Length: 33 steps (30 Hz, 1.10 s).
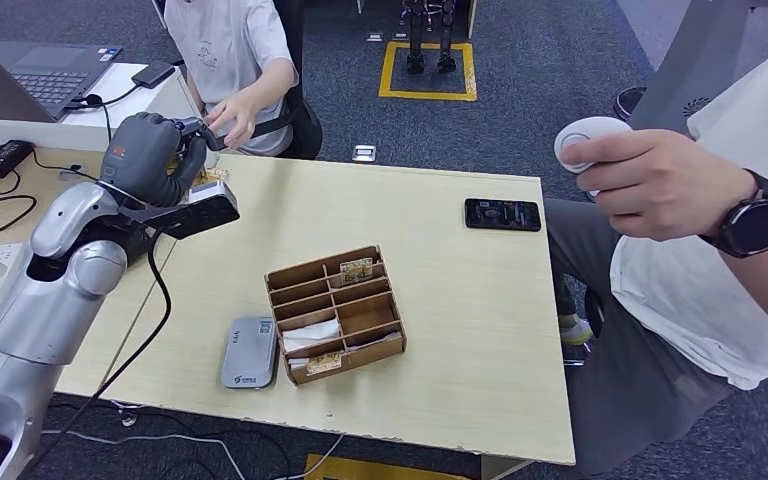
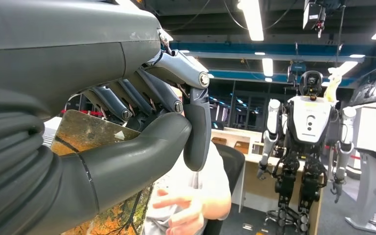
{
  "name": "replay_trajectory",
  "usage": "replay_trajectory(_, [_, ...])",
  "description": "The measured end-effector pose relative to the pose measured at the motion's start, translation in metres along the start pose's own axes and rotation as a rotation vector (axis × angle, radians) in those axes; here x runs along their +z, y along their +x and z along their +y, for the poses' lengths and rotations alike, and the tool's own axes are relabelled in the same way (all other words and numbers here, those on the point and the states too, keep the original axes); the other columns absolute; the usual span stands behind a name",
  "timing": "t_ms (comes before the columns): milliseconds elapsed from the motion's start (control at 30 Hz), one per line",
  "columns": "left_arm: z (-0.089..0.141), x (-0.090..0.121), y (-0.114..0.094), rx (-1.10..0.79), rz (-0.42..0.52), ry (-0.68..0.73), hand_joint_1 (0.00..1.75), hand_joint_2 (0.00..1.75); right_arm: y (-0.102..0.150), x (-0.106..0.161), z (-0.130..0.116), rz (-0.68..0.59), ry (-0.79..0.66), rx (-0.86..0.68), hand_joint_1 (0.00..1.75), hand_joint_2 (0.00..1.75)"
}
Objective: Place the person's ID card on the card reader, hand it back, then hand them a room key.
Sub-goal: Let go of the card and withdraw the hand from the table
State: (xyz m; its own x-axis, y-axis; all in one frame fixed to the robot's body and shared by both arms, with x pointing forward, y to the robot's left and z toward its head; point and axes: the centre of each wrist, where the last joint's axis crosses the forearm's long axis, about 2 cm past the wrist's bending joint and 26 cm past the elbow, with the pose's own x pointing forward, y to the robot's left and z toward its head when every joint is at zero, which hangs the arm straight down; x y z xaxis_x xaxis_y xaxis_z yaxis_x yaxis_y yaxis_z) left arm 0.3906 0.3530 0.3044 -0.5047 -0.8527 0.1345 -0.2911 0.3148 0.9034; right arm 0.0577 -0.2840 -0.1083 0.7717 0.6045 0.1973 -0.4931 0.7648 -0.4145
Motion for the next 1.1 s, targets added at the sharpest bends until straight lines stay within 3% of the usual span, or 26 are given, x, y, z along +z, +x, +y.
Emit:
replay_trajectory(233, [0.002,-0.005,-0.001,-0.048,0.034,0.023,1.75,1.75,0.000,0.000,0.000,-0.003,0.000,0.006,0.00,1.75])
replay_trajectory(333, [0.006,-0.022,-0.008,-0.162,0.130,0.094,1.75,1.75,0.002,-0.001,-0.001,-0.014,-0.001,0.019,0.00,1.75])
replay_trajectory(533, [0.006,-0.055,-0.044,-0.291,0.310,0.179,1.75,1.75,0.007,-0.002,-0.003,-0.027,0.002,0.045,0.00,1.75])
replay_trajectory(733, [-0.002,-0.058,-0.063,-0.277,0.399,0.133,1.75,1.75,0.008,-0.002,-0.003,-0.034,0.010,0.059,0.00,1.75])
replay_trajectory(1100, [-0.014,-0.056,-0.070,-0.268,0.462,0.082,1.75,1.75,0.009,-0.002,-0.003,-0.035,0.011,0.068,0.00,1.75])
